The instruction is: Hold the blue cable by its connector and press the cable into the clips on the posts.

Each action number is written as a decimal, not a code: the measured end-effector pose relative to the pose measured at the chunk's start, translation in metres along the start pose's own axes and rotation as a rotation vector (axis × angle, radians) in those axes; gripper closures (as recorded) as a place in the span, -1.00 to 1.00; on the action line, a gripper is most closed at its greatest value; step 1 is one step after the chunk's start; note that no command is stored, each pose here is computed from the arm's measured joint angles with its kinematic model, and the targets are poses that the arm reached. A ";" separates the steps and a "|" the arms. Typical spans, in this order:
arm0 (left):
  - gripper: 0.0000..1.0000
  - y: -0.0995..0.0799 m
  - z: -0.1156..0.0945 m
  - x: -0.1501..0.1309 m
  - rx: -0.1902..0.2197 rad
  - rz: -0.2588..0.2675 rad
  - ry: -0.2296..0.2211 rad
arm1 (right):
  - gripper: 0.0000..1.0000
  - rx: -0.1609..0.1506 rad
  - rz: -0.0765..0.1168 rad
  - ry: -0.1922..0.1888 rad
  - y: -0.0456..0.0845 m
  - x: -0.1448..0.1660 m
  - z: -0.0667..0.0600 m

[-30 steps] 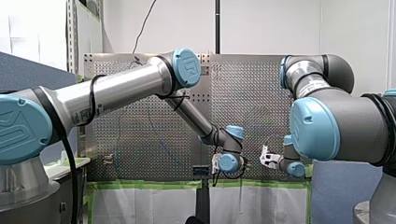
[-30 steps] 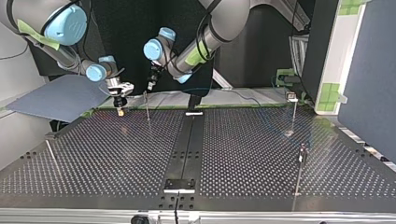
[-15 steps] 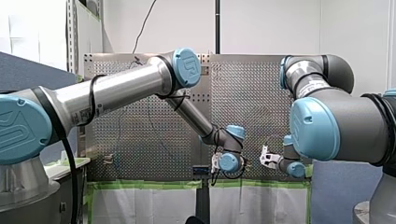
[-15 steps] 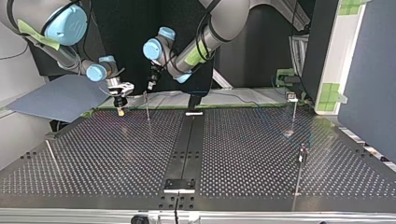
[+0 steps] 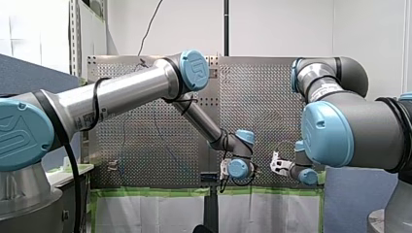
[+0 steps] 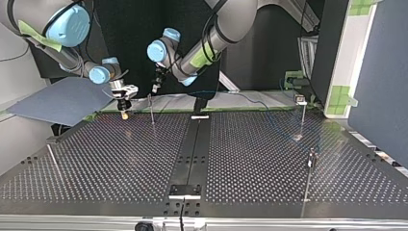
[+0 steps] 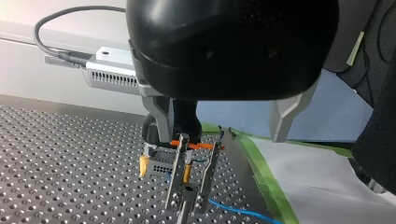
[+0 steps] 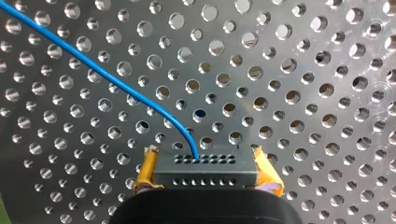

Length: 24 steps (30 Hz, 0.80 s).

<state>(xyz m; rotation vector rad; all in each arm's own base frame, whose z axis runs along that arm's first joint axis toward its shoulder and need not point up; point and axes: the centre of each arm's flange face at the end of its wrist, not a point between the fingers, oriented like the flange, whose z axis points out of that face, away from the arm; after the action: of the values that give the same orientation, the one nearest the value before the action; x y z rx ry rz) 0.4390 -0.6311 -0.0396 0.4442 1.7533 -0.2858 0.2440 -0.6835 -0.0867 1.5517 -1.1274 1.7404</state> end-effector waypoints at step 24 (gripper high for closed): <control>-0.98 0.007 -0.046 -0.044 -0.089 0.004 -0.021 | 1.00 0.061 -0.050 -0.077 -0.016 -0.041 -0.056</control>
<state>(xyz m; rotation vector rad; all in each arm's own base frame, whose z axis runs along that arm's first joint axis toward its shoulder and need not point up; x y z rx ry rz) 0.4094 -0.6118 0.0145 0.3792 1.7368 -0.2084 0.2357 -0.6219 -0.1219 1.6819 -1.0717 1.7102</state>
